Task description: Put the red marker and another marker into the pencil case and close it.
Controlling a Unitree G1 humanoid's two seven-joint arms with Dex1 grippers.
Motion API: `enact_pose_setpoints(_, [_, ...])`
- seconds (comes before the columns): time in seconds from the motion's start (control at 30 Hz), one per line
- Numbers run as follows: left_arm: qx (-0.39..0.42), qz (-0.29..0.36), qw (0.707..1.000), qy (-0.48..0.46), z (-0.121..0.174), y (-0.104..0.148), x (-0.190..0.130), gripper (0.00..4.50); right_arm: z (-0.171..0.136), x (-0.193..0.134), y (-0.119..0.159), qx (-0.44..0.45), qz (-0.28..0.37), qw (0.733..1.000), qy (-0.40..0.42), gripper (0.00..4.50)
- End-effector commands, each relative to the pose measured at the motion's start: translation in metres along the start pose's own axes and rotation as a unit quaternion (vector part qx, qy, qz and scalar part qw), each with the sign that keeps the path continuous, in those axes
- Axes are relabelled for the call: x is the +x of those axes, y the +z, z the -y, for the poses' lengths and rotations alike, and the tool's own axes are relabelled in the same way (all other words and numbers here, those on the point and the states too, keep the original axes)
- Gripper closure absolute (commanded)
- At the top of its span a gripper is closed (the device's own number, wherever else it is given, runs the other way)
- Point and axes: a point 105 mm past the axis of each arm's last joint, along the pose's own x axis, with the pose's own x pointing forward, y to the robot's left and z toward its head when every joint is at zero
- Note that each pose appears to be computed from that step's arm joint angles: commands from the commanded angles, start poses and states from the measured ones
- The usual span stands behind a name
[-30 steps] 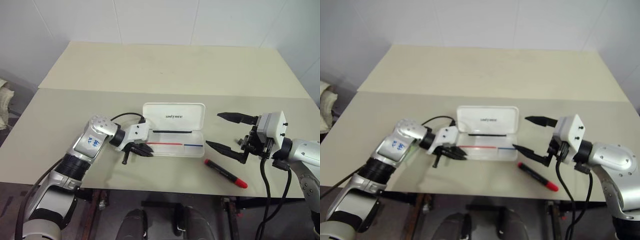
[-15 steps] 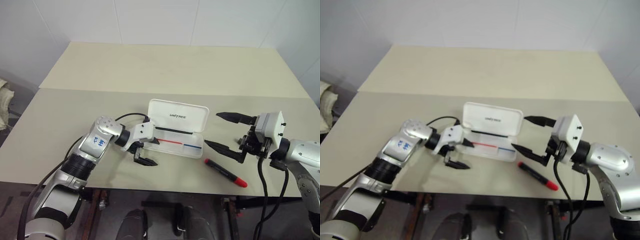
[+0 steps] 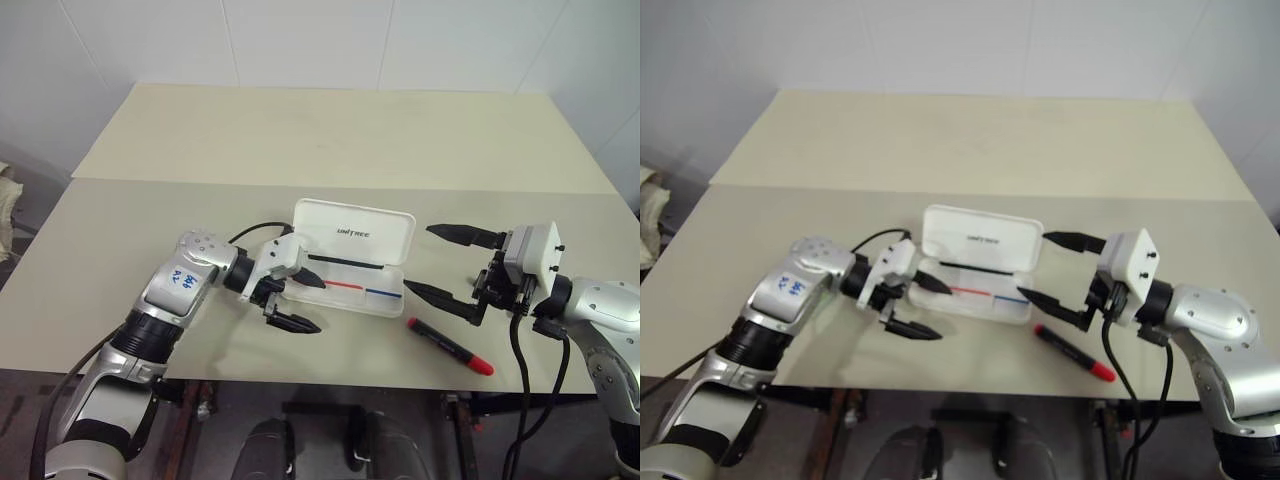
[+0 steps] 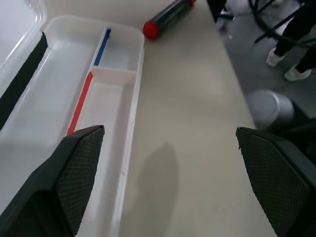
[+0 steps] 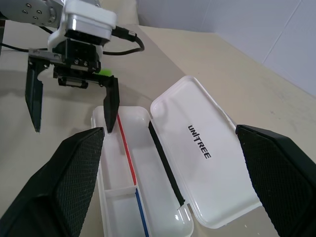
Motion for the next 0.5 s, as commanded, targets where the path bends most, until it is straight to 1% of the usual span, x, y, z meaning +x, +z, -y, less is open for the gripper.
enact_pose_setpoints(0.03, [0.026,0.042,0.999,0.006,0.004,0.013,-0.016,0.02,0.004,-0.007,0.002,0.003,-0.004,1.0,-0.026,0.0])
enact_pose_setpoints(0.13, [0.041,0.081,0.995,0.035,-0.001,0.017,-0.031,0.02,-0.001,-0.017,-0.007,0.034,-0.029,0.998,-0.052,0.0])
enact_pose_setpoints(0.2, [0.049,0.093,0.994,0.043,-0.001,0.019,-0.036,0.02,-0.004,-0.023,-0.009,0.044,-0.036,0.996,-0.061,0.0])
enact_pose_setpoints(0.27, [0.03,0.117,0.992,0.044,0.002,0.02,-0.051,0.02,-0.013,-0.032,-0.018,0.065,-0.055,0.994,-0.073,0.0])
enact_pose_setpoints(0.33, [0.035,0.137,0.989,0.05,0.005,0.023,-0.066,0.02,-0.024,-0.041,-0.03,0.094,-0.074,0.988,-0.093,0.0])
enact_pose_setpoints(0.43, [0.043,0.144,0.986,0.067,0.006,0.025,-0.076,0.02,-0.036,-0.054,-0.044,0.124,-0.092,0.982,-0.112,0.0])
enact_pose_setpoints(0.5, [0.036,0.151,0.984,0.085,0.004,0.023,-0.085,0.02,-0.046,-0.058,-0.054,0.139,-0.107,0.978,-0.11,0.0])
